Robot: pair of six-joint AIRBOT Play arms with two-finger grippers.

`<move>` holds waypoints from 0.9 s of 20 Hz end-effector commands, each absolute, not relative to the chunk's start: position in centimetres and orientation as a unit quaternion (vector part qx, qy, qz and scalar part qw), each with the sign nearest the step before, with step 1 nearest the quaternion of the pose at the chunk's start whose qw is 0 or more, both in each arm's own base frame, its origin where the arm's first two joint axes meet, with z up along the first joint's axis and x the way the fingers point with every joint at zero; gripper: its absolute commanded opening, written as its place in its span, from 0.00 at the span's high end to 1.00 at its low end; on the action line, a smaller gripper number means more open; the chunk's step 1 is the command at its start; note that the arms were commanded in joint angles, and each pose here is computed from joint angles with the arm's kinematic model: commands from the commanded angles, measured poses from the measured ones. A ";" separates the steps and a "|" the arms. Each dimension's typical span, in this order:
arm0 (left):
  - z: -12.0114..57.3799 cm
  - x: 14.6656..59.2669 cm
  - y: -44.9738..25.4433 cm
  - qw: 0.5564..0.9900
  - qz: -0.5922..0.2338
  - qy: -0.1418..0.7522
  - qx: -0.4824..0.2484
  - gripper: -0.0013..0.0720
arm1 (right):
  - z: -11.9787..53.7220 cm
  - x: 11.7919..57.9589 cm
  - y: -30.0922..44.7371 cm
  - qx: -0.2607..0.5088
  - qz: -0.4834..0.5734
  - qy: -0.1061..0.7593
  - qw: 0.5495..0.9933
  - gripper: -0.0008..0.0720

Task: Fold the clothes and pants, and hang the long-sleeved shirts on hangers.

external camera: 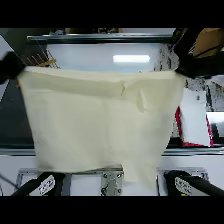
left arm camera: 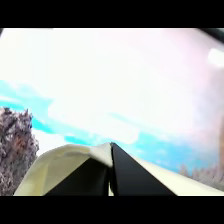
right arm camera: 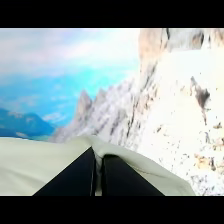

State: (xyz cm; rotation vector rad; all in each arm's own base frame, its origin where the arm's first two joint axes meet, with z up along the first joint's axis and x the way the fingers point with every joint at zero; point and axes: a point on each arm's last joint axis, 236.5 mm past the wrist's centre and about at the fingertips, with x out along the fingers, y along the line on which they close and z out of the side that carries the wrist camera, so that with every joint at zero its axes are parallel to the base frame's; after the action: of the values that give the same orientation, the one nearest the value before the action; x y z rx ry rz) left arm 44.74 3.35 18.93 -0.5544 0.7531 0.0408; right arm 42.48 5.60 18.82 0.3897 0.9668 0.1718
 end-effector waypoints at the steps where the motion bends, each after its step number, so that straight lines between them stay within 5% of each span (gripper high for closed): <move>1: 5.4 49.6 1.7 0.835 0.031 0.475 -0.277 0.97 | 6.4 46.1 6.1 0.189 0.067 0.577 0.792 0.97; 8: -0.2 54.6 2.2 0.824 0.049 0.440 -0.354 0.97 | 1.8 52.4 4.7 0.208 0.037 0.523 0.826 0.97; 18: -0.5 48.9 3.8 0.819 0.050 0.471 -0.325 0.97 | 1.5 47.7 1.7 0.121 -0.004 0.567 0.815 0.97</move>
State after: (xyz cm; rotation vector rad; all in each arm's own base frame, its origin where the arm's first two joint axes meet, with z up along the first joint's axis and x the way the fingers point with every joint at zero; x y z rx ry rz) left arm 50.87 3.79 0.51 -0.7078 0.9840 0.0962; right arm 49.41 2.38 2.09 0.3158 1.1735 0.0191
